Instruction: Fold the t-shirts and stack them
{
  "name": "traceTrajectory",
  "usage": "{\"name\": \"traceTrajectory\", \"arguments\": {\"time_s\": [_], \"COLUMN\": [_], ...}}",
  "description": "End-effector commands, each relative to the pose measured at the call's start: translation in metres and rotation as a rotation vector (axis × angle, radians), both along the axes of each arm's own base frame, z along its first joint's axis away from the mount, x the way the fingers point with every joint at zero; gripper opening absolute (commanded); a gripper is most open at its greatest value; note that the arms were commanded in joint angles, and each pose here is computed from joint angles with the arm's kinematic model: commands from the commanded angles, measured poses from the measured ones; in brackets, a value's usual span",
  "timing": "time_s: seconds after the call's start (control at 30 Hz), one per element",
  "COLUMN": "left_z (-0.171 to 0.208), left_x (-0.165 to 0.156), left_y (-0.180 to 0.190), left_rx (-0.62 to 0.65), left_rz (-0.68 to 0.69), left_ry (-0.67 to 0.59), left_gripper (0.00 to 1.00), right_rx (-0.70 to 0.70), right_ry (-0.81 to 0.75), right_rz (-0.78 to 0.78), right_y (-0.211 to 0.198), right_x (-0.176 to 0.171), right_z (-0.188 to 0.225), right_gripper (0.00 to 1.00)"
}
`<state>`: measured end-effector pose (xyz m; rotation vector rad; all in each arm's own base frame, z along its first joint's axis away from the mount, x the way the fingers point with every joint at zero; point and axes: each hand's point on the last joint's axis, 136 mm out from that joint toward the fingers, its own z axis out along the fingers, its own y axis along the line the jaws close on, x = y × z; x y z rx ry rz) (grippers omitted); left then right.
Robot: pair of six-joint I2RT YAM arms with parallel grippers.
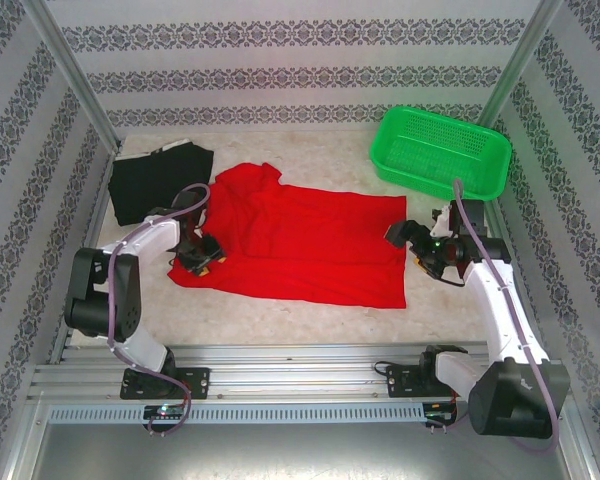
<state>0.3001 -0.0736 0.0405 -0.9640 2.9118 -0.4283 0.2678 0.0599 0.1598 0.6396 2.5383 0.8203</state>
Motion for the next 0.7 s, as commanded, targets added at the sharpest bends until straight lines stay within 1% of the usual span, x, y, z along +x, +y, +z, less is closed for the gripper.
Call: {"name": "traceTrajectory", "arguments": {"time_s": [0.0, 0.07, 0.17, 0.23, 0.33, 0.47, 0.53, 0.67], "left_z": [-0.002, -0.002, -0.002, 0.005, 0.022, 0.044, 0.048, 0.049], "left_x": [0.011, 0.011, 0.009, 0.012, 0.024, 0.048, 0.063, 0.095], "left_y": [-0.006, -0.007, -0.008, -0.010, -0.012, -0.016, -0.017, -0.029], "left_rx": [-0.017, -0.027, -0.031, -0.041, -0.054, -0.061, -0.062, -0.104], "left_rz": [0.029, 0.030, 0.026, 0.024, 0.019, -0.004, -0.009, -0.034], "left_ry": [-0.028, -0.022, -0.025, -0.045, -0.098, -0.163, -0.192, -0.222], "left_gripper": [0.37, 0.31, 0.15, 0.09, 0.06, 0.05, 0.05, 0.05], "right_rx": [0.008, 0.004, 0.007, 0.017, 0.016, 0.000, -0.001, -0.027], "right_ry": [-0.069, -0.072, -0.074, -0.075, -0.070, -0.067, -0.060, -0.048], "right_rz": [0.033, 0.031, 0.025, 0.023, 0.027, 0.036, 0.040, 0.039], "right_y": [0.007, 0.006, 0.006, 0.007, 0.008, 0.009, 0.010, 0.008], "right_x": [0.004, 0.004, 0.004, 0.006, 0.008, 0.012, 0.015, 0.024], "right_z": [0.020, 0.022, 0.024, 0.025, 0.025, 0.024, 0.023, 0.019], "right_gripper": [0.98, 0.98, 0.98, 0.98, 0.98, 0.98, 0.98, 0.98]}}
